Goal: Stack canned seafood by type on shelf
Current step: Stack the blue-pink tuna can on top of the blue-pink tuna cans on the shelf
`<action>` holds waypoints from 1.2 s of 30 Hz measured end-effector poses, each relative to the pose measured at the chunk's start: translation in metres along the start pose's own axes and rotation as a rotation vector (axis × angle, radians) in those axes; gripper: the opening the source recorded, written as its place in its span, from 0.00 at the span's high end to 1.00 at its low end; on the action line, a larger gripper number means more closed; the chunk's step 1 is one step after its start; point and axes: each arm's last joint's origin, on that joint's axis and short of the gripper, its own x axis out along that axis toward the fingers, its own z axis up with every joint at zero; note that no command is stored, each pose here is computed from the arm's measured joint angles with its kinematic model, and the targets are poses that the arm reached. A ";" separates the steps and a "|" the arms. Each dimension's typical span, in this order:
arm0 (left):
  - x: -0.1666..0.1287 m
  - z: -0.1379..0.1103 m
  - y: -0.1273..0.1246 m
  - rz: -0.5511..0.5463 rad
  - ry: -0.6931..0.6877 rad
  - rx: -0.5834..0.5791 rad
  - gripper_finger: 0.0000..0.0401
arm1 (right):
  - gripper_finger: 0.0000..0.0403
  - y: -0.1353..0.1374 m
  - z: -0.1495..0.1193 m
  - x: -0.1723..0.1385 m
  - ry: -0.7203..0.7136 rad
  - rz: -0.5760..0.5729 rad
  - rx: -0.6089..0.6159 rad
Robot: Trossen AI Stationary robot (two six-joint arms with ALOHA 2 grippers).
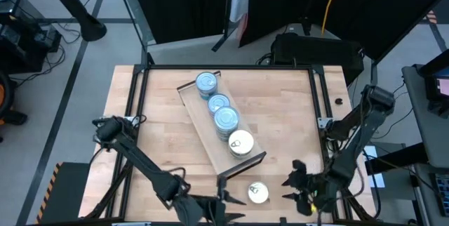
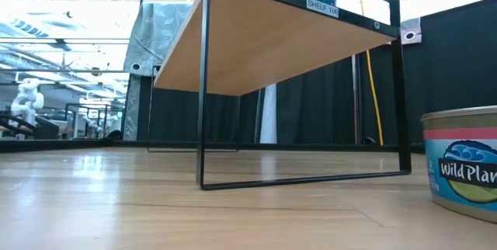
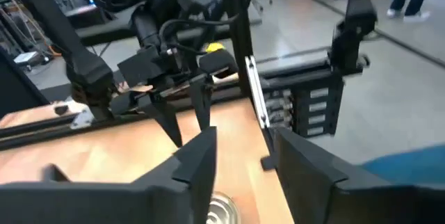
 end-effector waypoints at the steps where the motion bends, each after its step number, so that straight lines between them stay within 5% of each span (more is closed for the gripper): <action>1: 0.004 -0.004 -0.004 -0.002 0.010 0.007 0.65 | 0.54 0.003 -0.003 0.007 0.000 -0.001 0.000; 14: 0.037 -0.050 -0.023 0.062 0.087 -0.127 0.98 | 0.84 0.014 -0.021 0.050 -0.110 -0.038 -0.014; 21: 0.038 -0.061 -0.033 0.088 0.096 -0.160 0.99 | 0.99 0.011 -0.028 0.067 -0.153 -0.098 -0.047; 36: 0.068 -0.107 -0.035 0.142 0.119 -0.173 0.99 | 1.00 0.010 -0.032 0.075 -0.155 -0.113 -0.046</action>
